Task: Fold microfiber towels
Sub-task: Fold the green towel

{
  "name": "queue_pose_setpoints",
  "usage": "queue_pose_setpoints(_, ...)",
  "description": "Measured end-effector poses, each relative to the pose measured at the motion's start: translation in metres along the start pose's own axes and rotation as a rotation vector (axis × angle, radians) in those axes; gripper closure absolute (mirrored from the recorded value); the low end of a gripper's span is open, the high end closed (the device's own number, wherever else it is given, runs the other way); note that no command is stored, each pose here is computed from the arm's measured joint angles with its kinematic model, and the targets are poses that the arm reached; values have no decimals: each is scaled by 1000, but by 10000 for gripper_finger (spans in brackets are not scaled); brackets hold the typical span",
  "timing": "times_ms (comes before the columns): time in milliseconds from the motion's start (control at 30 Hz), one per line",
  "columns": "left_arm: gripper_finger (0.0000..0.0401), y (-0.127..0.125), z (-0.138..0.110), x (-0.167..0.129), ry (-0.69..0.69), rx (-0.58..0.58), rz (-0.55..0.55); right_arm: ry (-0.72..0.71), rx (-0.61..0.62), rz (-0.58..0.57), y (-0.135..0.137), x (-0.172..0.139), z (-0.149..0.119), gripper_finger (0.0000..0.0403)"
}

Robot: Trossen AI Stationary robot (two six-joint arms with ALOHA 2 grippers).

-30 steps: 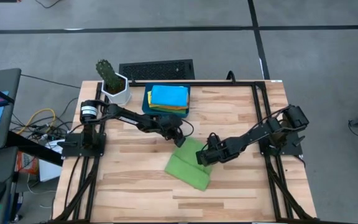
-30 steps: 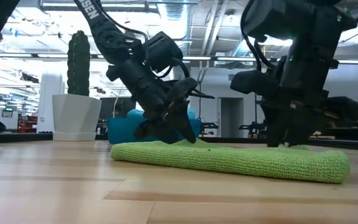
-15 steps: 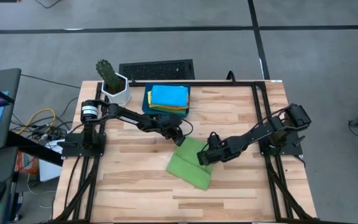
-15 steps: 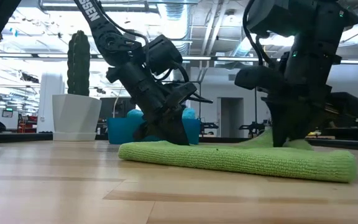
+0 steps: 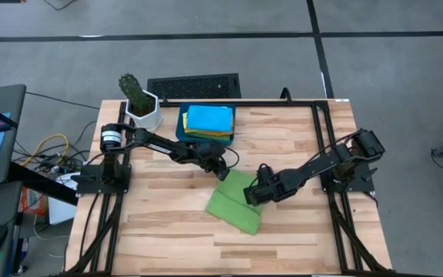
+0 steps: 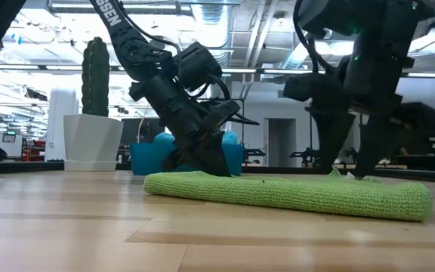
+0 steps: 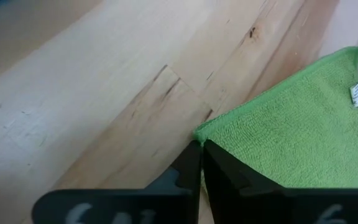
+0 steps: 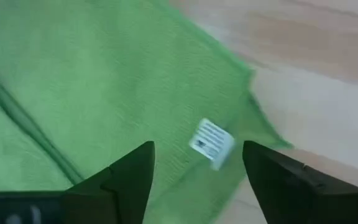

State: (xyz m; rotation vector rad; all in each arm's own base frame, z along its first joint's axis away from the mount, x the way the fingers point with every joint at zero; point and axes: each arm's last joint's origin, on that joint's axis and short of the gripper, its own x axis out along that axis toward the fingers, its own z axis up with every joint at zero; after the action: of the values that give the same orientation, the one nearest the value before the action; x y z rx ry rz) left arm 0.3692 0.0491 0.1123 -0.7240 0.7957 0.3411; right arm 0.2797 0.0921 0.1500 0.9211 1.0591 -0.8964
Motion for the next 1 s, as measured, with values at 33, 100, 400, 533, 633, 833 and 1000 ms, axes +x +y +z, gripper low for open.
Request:
queue_pose_setpoints(33,389,0,0,0,-1,0,0,0,-4,-25,0,-2,1,133)
queue_pose_setpoints(100,387,0,0,0,-1,0,0,-1,-11,-75,-1,-9,0,133)
queue_pose_setpoints(400,387,-1,1,0,-18,-1,-3,-12,34,-121,-12,1,5,133)
queue_pose_setpoints(533,387,-1,1,0,-20,-1,-2,5,72,-57,-12,11,9,133)
queue_pose_setpoints(633,387,-1,1,0,-19,-1,-4,30,83,-35,-15,15,9,147)
queue_pose_setpoints(833,387,-1,1,0,-17,-13,-9,45,76,-64,-19,16,8,249)
queue_pose_setpoints(1000,387,-2,1,0,-6,-37,-34,54,46,-50,-16,15,8,363)
